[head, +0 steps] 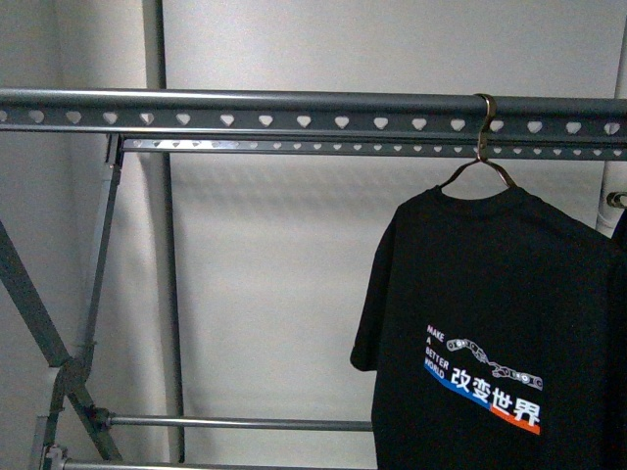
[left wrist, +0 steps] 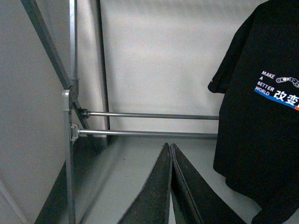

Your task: Hang clothes on hanger

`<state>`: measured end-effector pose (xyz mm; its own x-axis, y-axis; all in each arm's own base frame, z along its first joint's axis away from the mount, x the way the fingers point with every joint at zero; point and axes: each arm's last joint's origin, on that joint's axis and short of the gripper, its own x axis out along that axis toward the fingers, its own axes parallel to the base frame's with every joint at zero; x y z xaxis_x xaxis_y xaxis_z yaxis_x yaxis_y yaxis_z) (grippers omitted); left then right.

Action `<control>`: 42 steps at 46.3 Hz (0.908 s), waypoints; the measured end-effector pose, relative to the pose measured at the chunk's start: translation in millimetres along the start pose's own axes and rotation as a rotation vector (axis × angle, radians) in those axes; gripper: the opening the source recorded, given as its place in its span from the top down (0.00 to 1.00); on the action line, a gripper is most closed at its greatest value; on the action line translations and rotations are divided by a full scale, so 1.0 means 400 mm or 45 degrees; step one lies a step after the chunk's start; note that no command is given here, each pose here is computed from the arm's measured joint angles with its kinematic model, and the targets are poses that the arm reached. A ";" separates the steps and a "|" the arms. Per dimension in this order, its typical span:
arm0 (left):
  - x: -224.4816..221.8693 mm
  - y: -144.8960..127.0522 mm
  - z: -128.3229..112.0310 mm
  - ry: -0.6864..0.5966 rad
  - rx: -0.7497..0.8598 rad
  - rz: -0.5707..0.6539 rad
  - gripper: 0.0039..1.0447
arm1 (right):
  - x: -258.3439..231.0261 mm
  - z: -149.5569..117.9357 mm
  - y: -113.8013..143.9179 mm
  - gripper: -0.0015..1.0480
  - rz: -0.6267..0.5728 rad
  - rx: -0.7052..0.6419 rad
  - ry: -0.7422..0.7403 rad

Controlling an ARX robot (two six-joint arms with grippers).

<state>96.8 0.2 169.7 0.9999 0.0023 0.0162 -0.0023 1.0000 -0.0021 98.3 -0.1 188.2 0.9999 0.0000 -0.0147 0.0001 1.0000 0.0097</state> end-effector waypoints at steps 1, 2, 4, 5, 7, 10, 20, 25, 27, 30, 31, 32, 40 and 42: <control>0.000 0.000 0.000 0.000 0.000 0.000 0.97 | 0.000 -0.003 0.000 0.69 0.000 -0.002 0.000; 0.000 0.000 0.000 0.000 0.000 0.000 0.97 | 0.000 -0.005 0.000 0.73 0.000 -0.002 0.000; 0.000 0.000 0.000 0.000 0.000 0.000 0.97 | -0.001 -0.007 0.000 0.81 0.001 -0.004 -0.009; 0.000 0.000 0.000 0.000 0.000 0.000 0.97 | -0.001 -0.007 0.000 0.84 0.001 -0.005 -0.013; 0.000 0.000 0.000 0.000 0.000 0.000 0.97 | -0.002 -0.008 0.000 0.91 0.001 -0.006 -0.018; 0.000 0.000 0.000 0.000 0.000 0.000 0.97 | -0.002 -0.014 0.000 0.98 0.000 -0.009 -0.018; 0.000 0.000 0.000 0.000 0.000 0.000 0.97 | -0.002 -0.033 0.000 0.98 0.000 -0.010 -0.018; 0.000 0.000 0.000 0.000 0.000 0.000 0.97 | -0.001 -0.058 -0.001 0.98 0.000 -0.010 -0.015; 0.000 0.000 0.000 0.000 0.000 0.000 0.97 | -0.001 -0.058 -0.001 0.98 0.000 -0.010 -0.015; 0.000 0.000 0.000 0.000 0.000 0.000 0.97 | -0.001 -0.058 -0.001 0.98 0.000 -0.010 -0.017; 0.000 0.000 0.000 0.000 0.000 0.000 0.97 | -0.001 -0.058 -0.001 0.98 0.001 -0.010 -0.017; 0.000 0.000 0.000 0.000 0.000 0.000 0.97 | -0.001 -0.058 -0.001 0.98 0.000 -0.010 -0.017; 0.000 0.000 0.000 0.000 0.000 0.000 0.97 | -0.001 -0.058 -0.001 0.98 0.000 -0.010 -0.017; 0.000 0.000 0.000 0.000 0.000 0.000 0.97 | -0.001 -0.058 -0.001 0.98 0.000 -0.010 -0.017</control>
<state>96.8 0.2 169.7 0.9999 0.0023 0.0166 -0.0023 1.0000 -0.0021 97.6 -0.1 165.1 1.0000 0.0000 -0.0013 0.0000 1.0000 0.0021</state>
